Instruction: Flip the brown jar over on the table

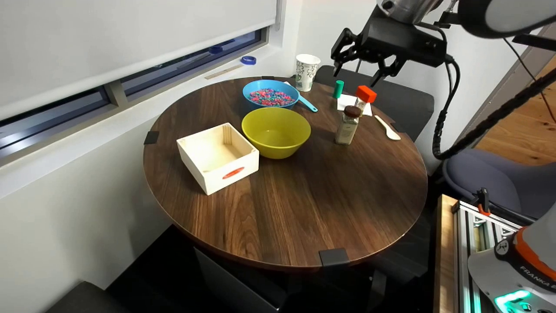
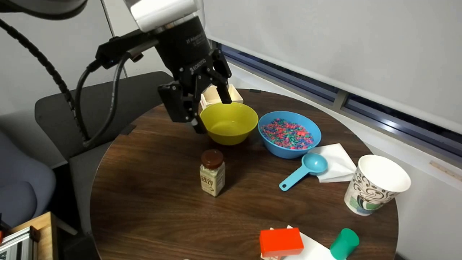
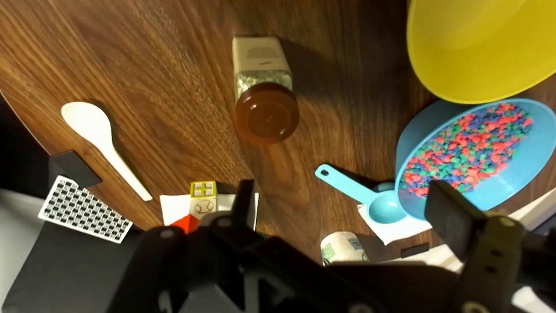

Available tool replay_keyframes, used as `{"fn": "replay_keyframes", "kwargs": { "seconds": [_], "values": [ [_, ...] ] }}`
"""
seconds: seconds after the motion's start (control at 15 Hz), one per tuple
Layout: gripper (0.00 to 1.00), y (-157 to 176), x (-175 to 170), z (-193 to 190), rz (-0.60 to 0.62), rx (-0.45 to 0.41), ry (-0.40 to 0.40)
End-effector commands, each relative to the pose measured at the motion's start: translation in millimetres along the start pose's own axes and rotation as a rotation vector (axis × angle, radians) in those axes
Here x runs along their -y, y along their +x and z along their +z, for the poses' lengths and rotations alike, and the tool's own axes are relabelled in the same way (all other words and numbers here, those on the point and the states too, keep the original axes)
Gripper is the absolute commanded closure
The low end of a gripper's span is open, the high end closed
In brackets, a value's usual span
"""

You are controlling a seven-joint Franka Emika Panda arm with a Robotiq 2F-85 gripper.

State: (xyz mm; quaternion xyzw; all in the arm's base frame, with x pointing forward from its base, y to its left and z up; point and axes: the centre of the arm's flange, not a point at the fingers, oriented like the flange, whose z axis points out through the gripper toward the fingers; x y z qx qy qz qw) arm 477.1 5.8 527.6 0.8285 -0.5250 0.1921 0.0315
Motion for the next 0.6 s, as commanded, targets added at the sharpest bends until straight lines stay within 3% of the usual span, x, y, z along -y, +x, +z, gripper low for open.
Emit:
{"fn": "replay_keyframes", "kwargs": {
  "seconds": [0.0,0.07,0.13,0.53],
  "values": [
    [0.00,13.9,-3.8,-17.5,0.016,0.125,-0.031],
    [0.00,16.2,-5.2,-19.8,0.019,0.150,-0.046],
    [0.00,11.1,-4.6,-12.0,0.012,0.098,-0.021],
    [0.00,12.6,-4.1,-13.2,0.011,0.094,-0.028]
  ]
}}
